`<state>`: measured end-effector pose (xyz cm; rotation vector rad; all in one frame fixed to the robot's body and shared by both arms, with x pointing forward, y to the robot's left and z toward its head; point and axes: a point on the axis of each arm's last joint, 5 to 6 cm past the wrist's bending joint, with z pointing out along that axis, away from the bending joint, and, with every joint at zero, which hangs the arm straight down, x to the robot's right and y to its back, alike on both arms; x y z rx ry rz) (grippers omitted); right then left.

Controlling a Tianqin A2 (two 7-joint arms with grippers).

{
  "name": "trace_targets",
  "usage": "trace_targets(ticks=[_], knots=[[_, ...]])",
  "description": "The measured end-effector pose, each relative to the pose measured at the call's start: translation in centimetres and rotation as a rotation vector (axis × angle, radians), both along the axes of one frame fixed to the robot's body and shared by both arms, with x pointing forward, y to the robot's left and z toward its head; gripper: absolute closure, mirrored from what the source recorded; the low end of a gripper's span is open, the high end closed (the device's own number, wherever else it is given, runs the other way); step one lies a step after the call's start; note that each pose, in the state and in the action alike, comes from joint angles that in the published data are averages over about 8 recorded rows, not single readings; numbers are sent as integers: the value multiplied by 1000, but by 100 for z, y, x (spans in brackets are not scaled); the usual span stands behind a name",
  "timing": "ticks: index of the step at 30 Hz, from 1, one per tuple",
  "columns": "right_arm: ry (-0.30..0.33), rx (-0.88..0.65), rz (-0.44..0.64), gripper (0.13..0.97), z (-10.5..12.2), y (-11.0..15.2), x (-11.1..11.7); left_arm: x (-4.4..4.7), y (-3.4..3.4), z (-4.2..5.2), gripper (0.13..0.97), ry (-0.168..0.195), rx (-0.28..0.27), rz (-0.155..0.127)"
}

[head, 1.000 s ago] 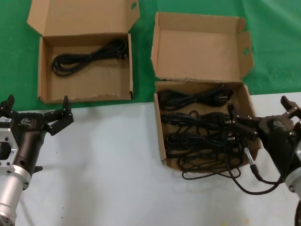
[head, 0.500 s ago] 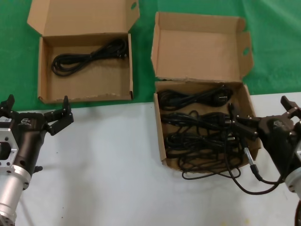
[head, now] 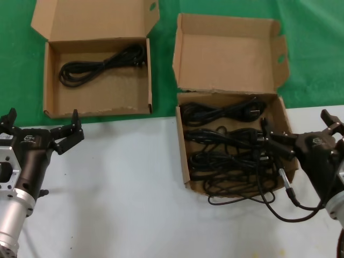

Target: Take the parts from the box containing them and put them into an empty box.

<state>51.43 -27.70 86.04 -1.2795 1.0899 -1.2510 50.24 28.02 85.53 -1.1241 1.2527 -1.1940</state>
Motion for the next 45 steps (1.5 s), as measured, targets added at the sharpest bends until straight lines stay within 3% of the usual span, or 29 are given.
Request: trace_targets(ticks=[45], knots=[[0, 0, 0, 130, 0, 0, 0, 0, 0, 0, 132, 0, 0, 0]])
